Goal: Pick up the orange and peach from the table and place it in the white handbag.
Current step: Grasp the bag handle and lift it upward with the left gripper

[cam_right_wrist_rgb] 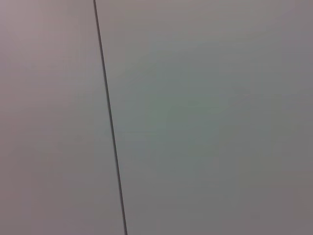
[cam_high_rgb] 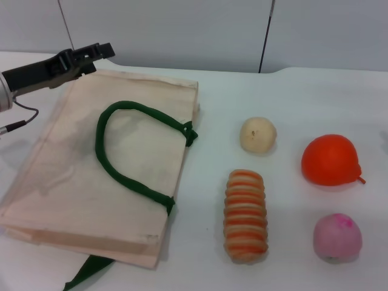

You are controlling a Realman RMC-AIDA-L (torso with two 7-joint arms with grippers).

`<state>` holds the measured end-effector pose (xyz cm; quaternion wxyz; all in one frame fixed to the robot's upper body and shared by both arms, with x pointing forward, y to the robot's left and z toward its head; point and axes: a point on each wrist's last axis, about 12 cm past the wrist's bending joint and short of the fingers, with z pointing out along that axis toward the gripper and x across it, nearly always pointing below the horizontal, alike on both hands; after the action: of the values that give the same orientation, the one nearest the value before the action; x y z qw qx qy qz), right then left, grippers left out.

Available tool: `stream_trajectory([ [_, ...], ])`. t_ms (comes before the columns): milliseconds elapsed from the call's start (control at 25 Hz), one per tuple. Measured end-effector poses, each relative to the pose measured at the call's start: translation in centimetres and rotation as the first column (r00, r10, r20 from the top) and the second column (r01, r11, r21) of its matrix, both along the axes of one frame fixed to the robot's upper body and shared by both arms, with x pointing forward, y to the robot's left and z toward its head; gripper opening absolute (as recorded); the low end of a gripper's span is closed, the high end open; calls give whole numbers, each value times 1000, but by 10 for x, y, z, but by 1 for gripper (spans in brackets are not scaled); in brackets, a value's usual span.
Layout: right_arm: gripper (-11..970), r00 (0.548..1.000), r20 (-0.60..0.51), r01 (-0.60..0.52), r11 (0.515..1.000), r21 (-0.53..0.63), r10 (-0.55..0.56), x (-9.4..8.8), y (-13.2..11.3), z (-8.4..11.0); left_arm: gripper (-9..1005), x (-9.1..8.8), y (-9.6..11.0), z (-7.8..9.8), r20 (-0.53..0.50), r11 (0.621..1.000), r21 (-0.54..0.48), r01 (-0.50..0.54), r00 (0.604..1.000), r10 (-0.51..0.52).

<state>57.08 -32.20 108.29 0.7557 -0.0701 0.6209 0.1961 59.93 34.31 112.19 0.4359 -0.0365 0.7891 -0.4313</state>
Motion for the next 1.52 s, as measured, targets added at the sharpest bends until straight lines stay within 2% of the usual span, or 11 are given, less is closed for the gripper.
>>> stream_trajectory([
  [400, 762, 1000, -1, 1, 1000, -3, -1, 0, -1, 0, 859, -2, 9, 8, -21, 1000, -16, -1, 1000, 0],
  [520, 762, 1000, -2, 2, 1000, -3, -2, 0, -1, 0, 859, -2, 11, 10, 53, 1000, -11, -11, 999, 11],
  [600, 762, 1000, -3, 3, 1000, -3, -3, 0, -1, 0, 859, -5, 9, 10, 175, 1000, -5, -27, 984, 28],
  [680, 762, 1000, -7, 5, 1000, -4, -5, 1, -1, 0, 859, -10, 7, 7, 299, 998, -9, -67, 952, 67],
  [720, 762, 1000, -16, 10, 1000, -8, -10, 2, -1, -1, 859, -14, 7, 3, 379, 994, -10, -105, 920, 101],
  [760, 762, 1000, -16, 10, 1000, -8, -10, 2, -1, -1, 859, -16, 6, 1, 417, 992, -13, -124, 901, 119],
  [880, 762, 999, -32, 23, 1000, -12, -23, 3, -1, -3, 859, -27, 0, -13, 579, 971, 3, -239, 792, 193],
  [1040, 763, 998, -32, 53, 999, -8, -53, 4, -1, -5, 859, -36, -6, -26, 690, 924, 41, -379, 680, 248],
  [1120, 763, 997, -31, 71, 997, -21, -72, 5, -2, -6, 859, -38, -9, -30, 725, 898, 64, -436, 639, 259],
  [1360, 762, 993, -41, 109, 993, -51, -111, 6, 2, -11, 859, -45, -14, -39, 760, 833, 75, -549, 573, 309],
  [1520, 762, 992, -40, 116, 992, -48, -118, 6, 2, -11, 858, -48, -14, -42, 764, 822, 76, -564, 563, 315],
])
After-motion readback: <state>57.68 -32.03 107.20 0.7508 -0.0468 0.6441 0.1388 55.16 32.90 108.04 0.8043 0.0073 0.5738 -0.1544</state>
